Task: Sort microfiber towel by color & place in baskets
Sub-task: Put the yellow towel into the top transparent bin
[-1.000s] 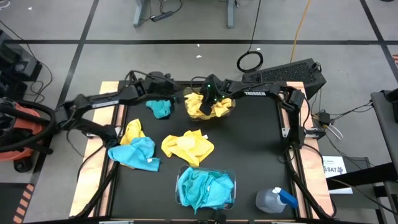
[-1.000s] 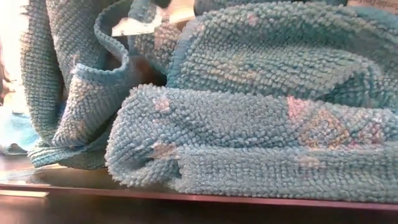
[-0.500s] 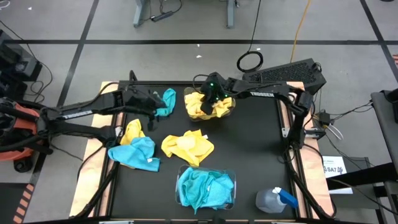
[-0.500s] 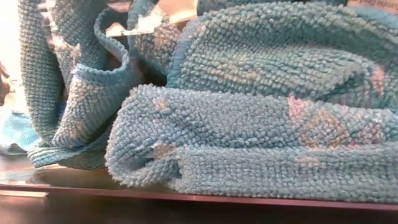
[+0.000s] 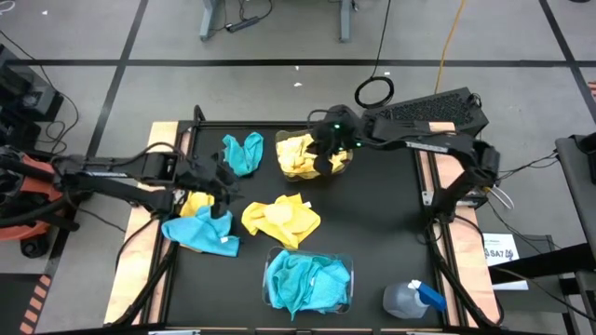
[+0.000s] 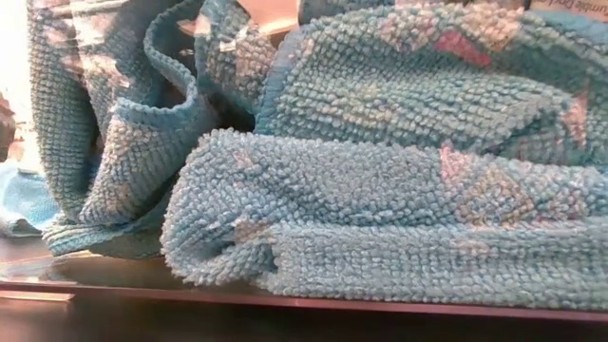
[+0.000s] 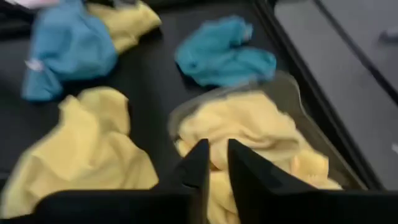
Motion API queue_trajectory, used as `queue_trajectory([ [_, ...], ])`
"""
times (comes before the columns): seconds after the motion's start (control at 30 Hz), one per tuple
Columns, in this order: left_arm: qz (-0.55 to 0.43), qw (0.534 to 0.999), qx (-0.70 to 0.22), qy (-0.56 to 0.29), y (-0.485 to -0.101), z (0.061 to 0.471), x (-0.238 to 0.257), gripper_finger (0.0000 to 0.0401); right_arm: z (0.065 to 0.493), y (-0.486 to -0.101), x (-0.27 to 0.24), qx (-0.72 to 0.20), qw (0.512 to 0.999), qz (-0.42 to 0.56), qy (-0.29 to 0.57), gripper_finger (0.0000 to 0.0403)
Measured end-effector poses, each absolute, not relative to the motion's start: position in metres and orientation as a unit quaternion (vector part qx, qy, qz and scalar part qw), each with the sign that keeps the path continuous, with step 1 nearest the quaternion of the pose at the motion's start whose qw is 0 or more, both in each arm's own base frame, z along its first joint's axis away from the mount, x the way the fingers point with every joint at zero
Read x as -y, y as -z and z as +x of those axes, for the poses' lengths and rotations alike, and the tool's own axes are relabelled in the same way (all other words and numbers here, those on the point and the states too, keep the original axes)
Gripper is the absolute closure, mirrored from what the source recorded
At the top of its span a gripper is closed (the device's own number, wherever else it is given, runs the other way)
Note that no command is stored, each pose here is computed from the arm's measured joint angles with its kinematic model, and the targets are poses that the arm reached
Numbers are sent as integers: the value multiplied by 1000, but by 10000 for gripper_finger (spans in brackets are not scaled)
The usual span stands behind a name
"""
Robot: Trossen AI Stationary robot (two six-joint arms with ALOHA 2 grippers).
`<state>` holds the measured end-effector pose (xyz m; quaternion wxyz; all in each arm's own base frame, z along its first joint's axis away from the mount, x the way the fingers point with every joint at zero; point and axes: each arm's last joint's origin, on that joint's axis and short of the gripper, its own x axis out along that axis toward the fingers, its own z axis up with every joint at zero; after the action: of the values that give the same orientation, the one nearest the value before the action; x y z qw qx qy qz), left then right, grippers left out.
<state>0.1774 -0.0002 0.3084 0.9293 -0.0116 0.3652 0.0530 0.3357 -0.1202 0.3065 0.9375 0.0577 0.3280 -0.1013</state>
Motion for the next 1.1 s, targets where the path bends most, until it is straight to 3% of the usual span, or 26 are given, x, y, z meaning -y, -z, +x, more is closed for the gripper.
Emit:
queue_trajectory([
  [0.27,0,929,-367,-43,-304,181,26,151,305,-353,78,-289,955,36,58,246],
  [0.43,6,929,-370,-13,-285,187,45,151,287,-364,48,-310,950,34,18,209],
  [0.83,12,929,-365,57,-224,207,88,151,258,-364,-12,-394,916,38,-67,202],
  [1.1,99,913,-389,-73,-186,227,90,151,254,-363,-40,-403,909,38,-102,202],
])
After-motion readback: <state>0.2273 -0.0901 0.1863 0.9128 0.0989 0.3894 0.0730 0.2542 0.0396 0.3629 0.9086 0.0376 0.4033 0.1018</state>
